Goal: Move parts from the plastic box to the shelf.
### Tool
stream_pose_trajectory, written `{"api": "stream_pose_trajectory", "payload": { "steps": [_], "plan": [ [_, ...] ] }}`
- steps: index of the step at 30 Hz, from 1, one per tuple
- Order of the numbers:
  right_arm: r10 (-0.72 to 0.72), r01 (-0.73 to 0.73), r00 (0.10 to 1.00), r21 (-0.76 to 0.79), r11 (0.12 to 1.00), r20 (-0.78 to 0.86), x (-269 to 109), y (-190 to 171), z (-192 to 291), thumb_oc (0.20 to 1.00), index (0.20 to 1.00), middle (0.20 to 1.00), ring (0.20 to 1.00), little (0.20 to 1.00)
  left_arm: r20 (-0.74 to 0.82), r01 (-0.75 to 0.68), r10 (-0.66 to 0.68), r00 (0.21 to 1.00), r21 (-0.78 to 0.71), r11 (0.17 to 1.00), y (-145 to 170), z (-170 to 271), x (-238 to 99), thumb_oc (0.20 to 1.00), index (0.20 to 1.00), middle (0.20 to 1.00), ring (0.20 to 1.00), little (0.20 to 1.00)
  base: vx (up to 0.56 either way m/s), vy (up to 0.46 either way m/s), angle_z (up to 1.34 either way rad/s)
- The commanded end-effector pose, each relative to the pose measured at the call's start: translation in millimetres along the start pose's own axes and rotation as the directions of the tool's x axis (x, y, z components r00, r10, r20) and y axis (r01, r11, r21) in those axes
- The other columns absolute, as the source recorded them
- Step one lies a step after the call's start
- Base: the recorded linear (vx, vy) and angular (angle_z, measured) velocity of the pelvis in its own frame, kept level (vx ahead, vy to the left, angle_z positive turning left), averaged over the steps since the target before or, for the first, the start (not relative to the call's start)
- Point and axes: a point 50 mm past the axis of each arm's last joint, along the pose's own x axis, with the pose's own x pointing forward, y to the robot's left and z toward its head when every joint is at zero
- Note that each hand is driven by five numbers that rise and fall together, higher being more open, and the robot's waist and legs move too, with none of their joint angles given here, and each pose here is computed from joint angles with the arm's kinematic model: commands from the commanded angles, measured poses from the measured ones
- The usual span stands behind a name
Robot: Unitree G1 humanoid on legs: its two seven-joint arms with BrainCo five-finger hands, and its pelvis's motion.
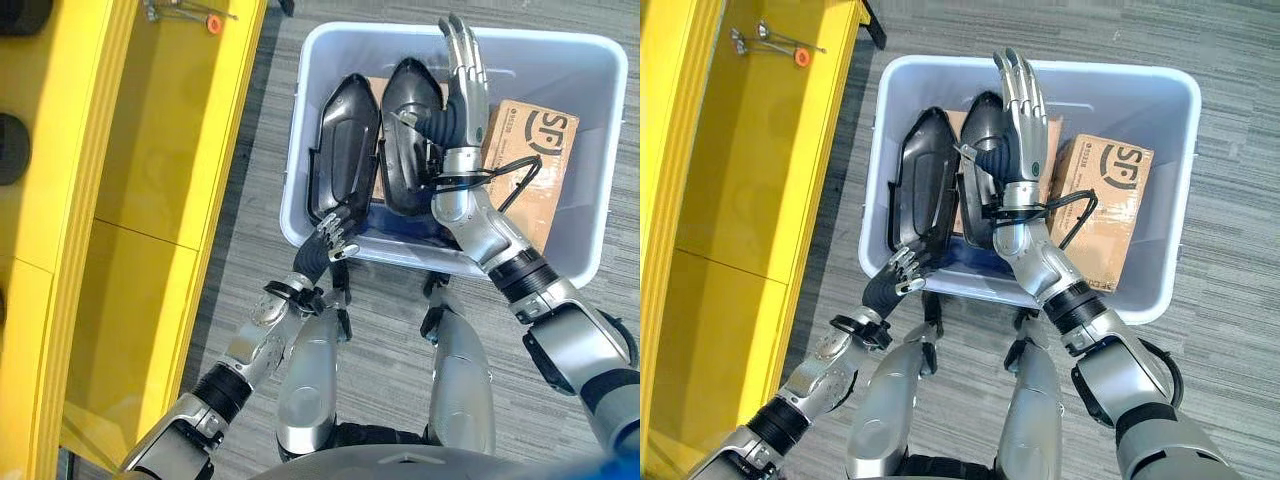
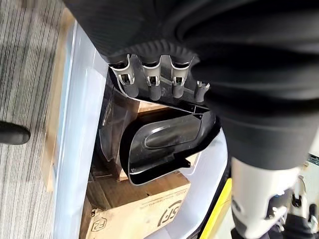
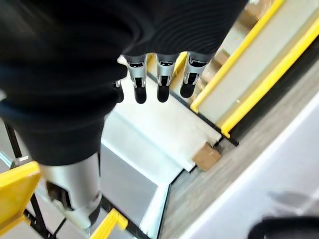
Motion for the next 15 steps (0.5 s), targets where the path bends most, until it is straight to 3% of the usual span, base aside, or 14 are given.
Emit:
{"api": "stream_pose_trajectory", "payload": {
  "steps": [1,5,7,9,11,12,14,15],
  "plan": [
    [-0.105,0.101,0.992,0.068,0.993,0.065,13.5,-14.7,17.0,1.000,1.000,1.000,1.000,1.000,0.070,0.070,-0.066,0.995,-0.057,0.996,-19.5,2.7,-5.9,1.000,1.000,1.000,1.000,1.000,0.01,0.019,-0.06],
    [-0.055,0.058,0.997,0.057,0.997,-0.045,9.2,-12.5,2.0,1.000,1.000,1.000,1.000,1.000,0.092,0.070,-0.064,0.994,-0.058,0.996,-20.3,5.2,-5.9,1.000,1.000,1.000,1.000,1.000,0.00,0.011,-0.06],
    [-0.005,0.012,0.993,0.060,0.998,-0.117,4.6,-7.2,-8.5,1.000,1.000,1.000,1.000,1.000,0.149,0.045,-0.036,0.988,-0.059,0.997,-18.5,11.7,-6.3,1.000,1.000,1.000,1.000,1.000,0.00,0.000,0.00],
    [0.071,-0.056,0.971,0.072,0.996,-0.228,-3.0,2.4,-23.8,1.000,1.000,1.000,1.000,1.000,0.335,-0.048,0.056,0.940,-0.033,0.998,-11.8,39.2,-9.0,1.000,1.000,1.000,1.000,1.000,-0.01,-0.050,-0.01],
    [0.075,-0.058,0.968,0.075,0.995,-0.241,-3.6,3.2,-25.2,1.000,1.000,1.000,1.000,1.000,0.349,-0.054,0.062,0.935,-0.033,0.998,-11.3,41.4,-9.4,1.000,1.000,1.000,1.000,1.000,-0.01,-0.051,0.03],
    [0.099,-0.074,0.947,0.092,0.993,-0.307,-7.4,6.8,-36.1,1.000,1.000,1.000,1.000,1.000,0.480,-0.105,0.095,0.872,-0.006,0.994,-8.7,66.9,-14.1,1.000,1.000,1.000,1.000,1.000,-0.01,-0.075,0.01],
    [0.118,-0.091,0.931,0.094,0.991,-0.345,-9.6,8.0,-43.2,1.000,1.000,1.000,1.000,1.000,0.553,-0.141,0.121,0.824,-0.006,0.990,-7.1,81.4,-18.1,1.000,1.000,1.000,1.000,1.000,-0.01,-0.092,0.07],
    [0.131,-0.100,0.910,0.099,0.990,-0.394,-13.8,10.6,-51.3,1.000,1.000,1.000,1.000,1.000,0.641,-0.191,0.156,0.752,-0.015,0.981,-6.3,103.5,-23.6,1.000,1.000,1.000,1.000,1.000,0.00,-0.111,0.19]
  ]
}}
